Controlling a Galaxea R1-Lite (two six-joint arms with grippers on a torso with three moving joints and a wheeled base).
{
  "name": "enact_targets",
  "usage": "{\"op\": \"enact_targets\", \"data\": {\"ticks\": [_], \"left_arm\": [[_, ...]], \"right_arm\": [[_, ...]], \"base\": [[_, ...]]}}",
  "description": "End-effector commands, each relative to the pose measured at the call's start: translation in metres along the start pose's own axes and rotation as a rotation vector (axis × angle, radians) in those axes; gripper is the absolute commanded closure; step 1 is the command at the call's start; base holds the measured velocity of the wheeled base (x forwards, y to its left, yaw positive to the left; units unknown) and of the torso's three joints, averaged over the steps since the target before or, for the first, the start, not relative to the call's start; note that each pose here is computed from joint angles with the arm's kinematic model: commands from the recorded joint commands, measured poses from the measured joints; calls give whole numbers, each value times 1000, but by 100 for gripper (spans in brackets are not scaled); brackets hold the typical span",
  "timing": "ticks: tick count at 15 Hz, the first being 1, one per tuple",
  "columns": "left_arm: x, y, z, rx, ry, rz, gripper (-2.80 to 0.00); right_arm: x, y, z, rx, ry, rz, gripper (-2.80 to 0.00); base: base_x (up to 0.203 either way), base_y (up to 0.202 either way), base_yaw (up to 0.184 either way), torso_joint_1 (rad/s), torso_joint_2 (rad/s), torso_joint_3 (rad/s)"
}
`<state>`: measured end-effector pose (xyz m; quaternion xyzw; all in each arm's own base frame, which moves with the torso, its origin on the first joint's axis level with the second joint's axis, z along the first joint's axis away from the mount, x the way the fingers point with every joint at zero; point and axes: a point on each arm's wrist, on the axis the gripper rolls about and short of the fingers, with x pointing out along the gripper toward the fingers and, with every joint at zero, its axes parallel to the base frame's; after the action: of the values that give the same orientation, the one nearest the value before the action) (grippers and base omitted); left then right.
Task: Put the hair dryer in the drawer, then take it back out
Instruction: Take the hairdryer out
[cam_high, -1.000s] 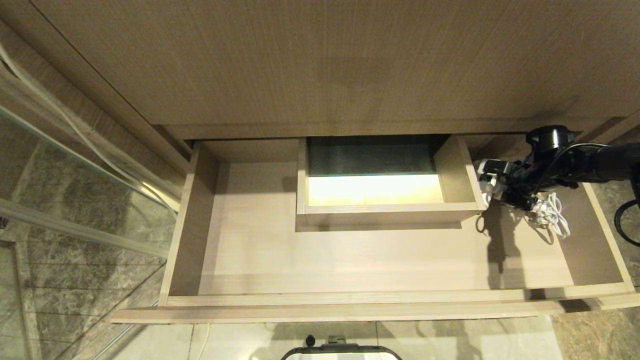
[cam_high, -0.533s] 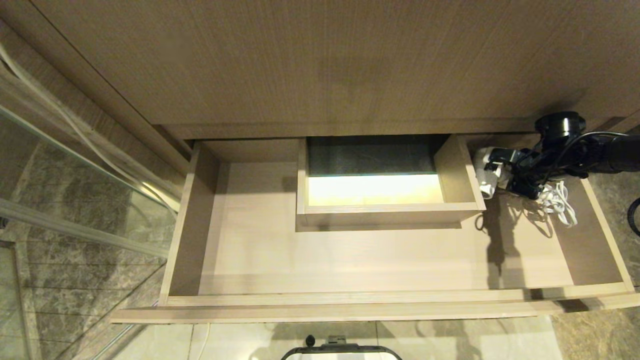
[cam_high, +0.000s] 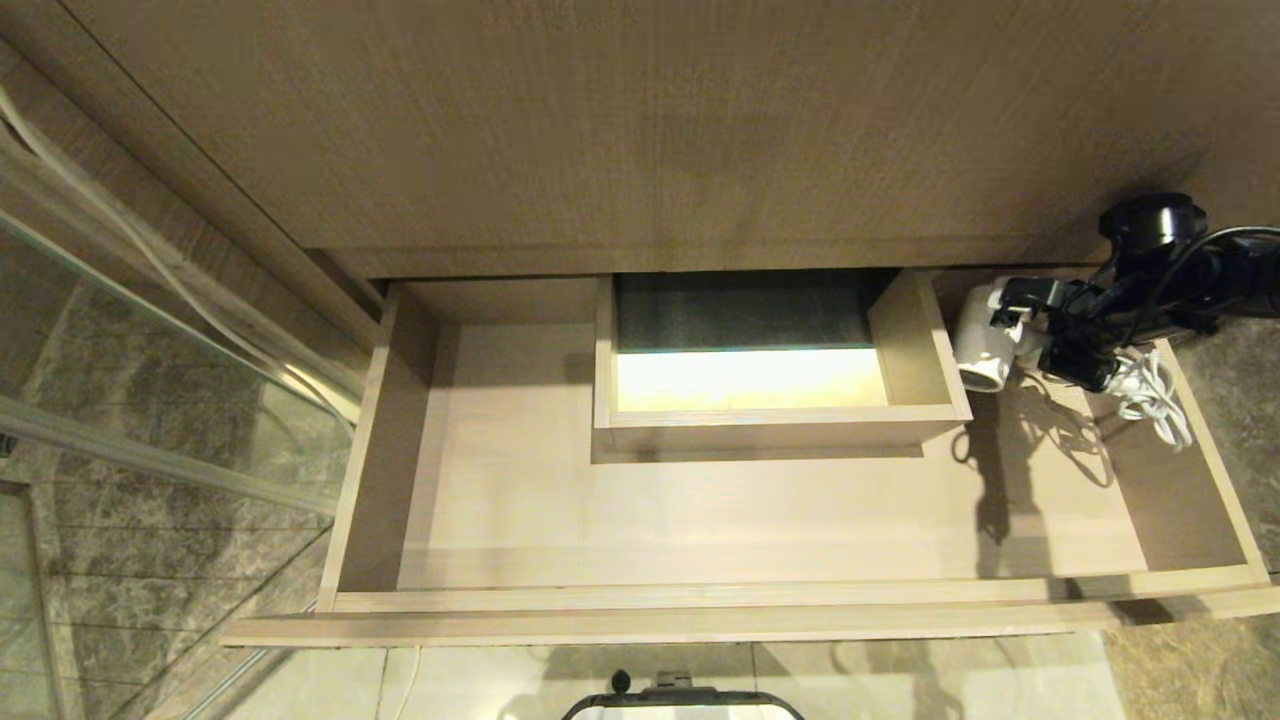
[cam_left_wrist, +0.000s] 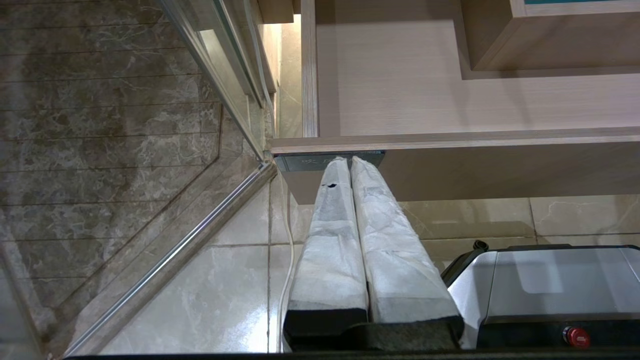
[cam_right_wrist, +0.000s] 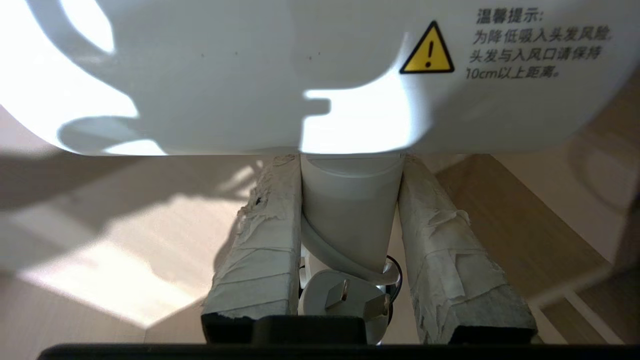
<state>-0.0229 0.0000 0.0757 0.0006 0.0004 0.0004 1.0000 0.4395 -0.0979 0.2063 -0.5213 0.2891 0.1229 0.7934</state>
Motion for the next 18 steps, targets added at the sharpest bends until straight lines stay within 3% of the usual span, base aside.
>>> {"op": "enact_targets", "data": {"ticks": [1, 11, 18], "left_arm": [[0, 0, 0, 0, 1, 1, 0], [0, 0, 0, 0, 0, -1, 0], [0, 0, 0, 0, -1, 0, 0]], "right_arm": [[-25, -7, 4, -7, -4, -17, 0], [-91, -17, 9, -5, 1, -19, 0], [-158, -19, -6, 42, 47, -36, 0]], "base": [[0, 0, 0, 0, 0, 0], [0, 0, 0, 0, 0, 0], [0, 0, 0, 0, 0, 0]]}}
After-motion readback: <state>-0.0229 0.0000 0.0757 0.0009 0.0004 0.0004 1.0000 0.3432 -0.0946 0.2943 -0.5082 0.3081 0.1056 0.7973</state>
